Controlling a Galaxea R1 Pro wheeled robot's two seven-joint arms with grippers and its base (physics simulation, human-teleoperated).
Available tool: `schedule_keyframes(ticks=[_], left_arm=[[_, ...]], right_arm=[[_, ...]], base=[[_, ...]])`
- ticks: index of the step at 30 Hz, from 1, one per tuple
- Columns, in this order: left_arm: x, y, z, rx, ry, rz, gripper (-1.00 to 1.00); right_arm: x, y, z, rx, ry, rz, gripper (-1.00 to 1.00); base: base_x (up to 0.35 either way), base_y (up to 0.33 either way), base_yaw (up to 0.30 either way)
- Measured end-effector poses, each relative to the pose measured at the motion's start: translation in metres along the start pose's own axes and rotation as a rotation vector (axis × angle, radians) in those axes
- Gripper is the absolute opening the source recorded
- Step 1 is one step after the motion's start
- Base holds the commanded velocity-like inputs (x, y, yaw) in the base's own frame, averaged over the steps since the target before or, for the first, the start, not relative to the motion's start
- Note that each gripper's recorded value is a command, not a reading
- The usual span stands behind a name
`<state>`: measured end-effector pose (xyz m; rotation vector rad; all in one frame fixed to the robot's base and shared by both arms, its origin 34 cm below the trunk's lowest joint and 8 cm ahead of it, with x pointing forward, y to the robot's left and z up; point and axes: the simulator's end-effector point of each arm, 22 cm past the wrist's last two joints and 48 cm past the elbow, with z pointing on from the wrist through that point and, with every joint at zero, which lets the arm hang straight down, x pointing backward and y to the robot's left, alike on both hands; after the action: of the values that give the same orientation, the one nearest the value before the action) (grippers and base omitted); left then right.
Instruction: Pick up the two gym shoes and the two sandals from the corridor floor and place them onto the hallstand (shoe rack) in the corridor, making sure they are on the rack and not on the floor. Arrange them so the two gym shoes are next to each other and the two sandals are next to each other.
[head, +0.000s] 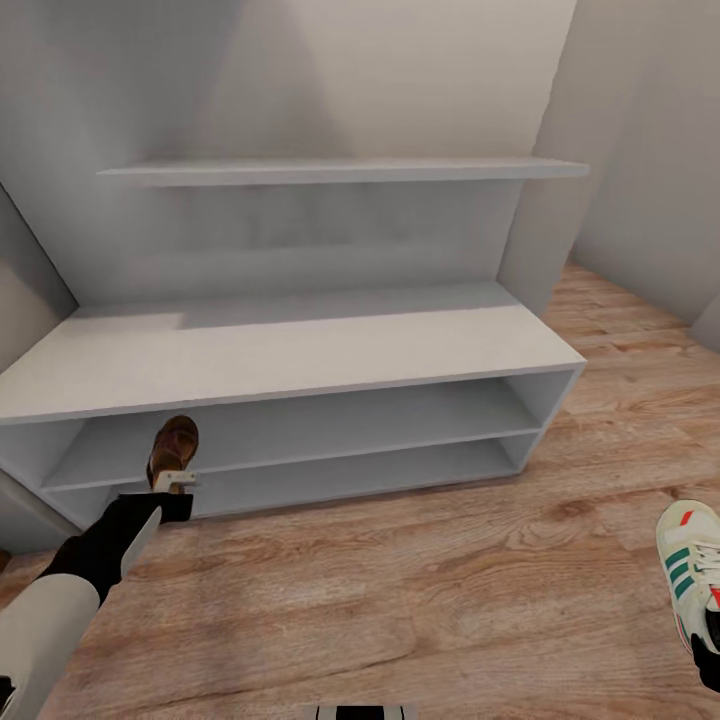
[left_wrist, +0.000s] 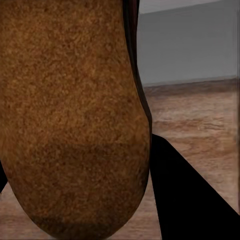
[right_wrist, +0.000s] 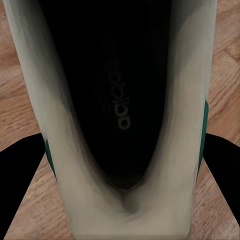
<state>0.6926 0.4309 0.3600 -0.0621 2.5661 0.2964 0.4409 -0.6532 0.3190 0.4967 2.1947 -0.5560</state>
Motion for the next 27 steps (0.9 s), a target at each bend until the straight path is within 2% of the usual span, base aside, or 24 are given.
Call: schedule_keyframes(ticks=[8,18,27], left_arm=[[-0.0043,0.0006,-0.0031,0.0,0.0,0.003,-1.0],[-0.0009,0.0008,-0.0029,-0.002,0.004,0.004,-1.0],[0.0012,0.0007,-0.0024,-0.002,0.007,0.005,-1.0]], right_arm=[[-0.0003,-0.0002,0.0,0.001,-0.001,0.0,-1.0],[-0.001,-0.0004,0.0,0.002,-0.003,0.002,-1.0],[-0.0017,-0.0017,0.0002,0.004,-0.004,0.002,-1.0]], base=[[0.023,0.0,0.0],[0.269,0.066,0.0],[0.06,0.007,0.0]])
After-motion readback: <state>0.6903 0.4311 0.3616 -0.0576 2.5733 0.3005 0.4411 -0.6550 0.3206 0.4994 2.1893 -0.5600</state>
